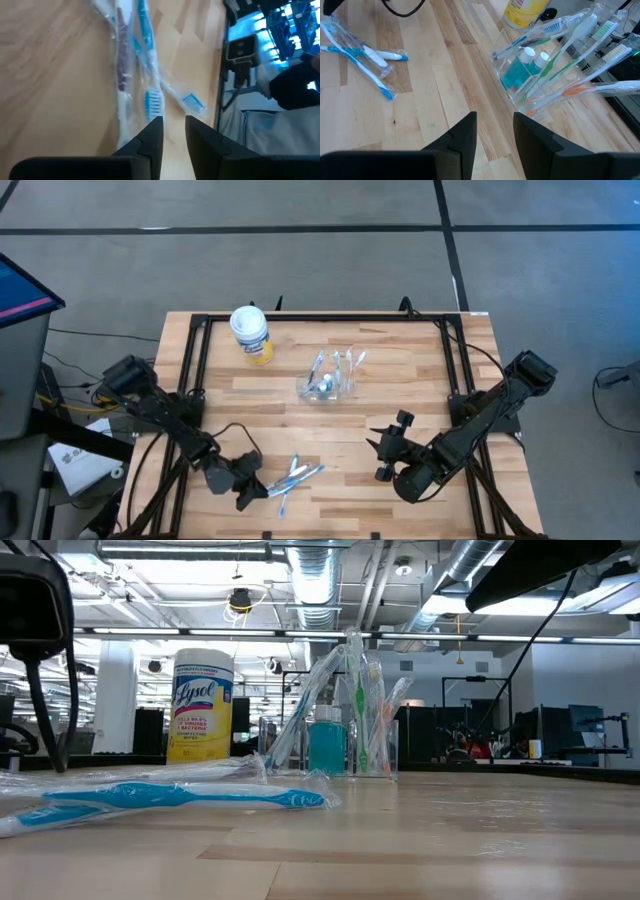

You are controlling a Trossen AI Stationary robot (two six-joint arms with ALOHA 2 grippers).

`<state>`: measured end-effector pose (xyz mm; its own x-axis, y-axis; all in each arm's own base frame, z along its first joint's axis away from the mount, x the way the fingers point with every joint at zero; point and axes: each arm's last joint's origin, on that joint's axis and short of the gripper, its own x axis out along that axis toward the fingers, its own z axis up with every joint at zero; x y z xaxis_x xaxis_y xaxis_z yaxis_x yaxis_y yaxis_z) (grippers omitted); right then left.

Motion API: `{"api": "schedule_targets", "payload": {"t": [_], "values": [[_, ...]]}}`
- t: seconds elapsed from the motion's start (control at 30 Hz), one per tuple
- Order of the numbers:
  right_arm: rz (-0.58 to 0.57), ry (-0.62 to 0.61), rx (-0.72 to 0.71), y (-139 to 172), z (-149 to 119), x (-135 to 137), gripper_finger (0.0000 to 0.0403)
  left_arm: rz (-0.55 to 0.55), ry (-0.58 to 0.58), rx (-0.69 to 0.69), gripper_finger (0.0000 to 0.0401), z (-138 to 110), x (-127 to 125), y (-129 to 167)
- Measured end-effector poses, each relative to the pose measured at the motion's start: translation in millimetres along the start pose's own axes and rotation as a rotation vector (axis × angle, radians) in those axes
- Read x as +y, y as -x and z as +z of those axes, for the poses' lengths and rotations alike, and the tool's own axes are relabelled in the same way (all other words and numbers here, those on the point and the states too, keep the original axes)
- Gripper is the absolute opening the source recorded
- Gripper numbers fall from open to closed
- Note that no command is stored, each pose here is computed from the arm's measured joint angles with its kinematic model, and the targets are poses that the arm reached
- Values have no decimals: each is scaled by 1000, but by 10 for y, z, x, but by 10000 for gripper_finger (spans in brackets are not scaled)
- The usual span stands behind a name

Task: Pick & Place toothbrushing station
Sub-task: Put the left blue toothbrush into the transparent organizer

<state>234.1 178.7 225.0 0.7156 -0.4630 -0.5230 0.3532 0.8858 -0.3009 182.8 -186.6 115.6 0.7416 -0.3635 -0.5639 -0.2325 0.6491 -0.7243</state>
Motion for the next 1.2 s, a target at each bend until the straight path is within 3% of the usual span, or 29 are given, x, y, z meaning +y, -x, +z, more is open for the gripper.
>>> {"api": "schedule_targets", "payload": {"t": [0.53, 1.2], "values": [[0, 0, 0, 0, 0, 0, 118, 11, -1, 41, 76, -44, -95, -193], [-1, 4, 2, -1, -2, -3, 118, 20, 77, 103, 76, 154, -31, -259]]}}
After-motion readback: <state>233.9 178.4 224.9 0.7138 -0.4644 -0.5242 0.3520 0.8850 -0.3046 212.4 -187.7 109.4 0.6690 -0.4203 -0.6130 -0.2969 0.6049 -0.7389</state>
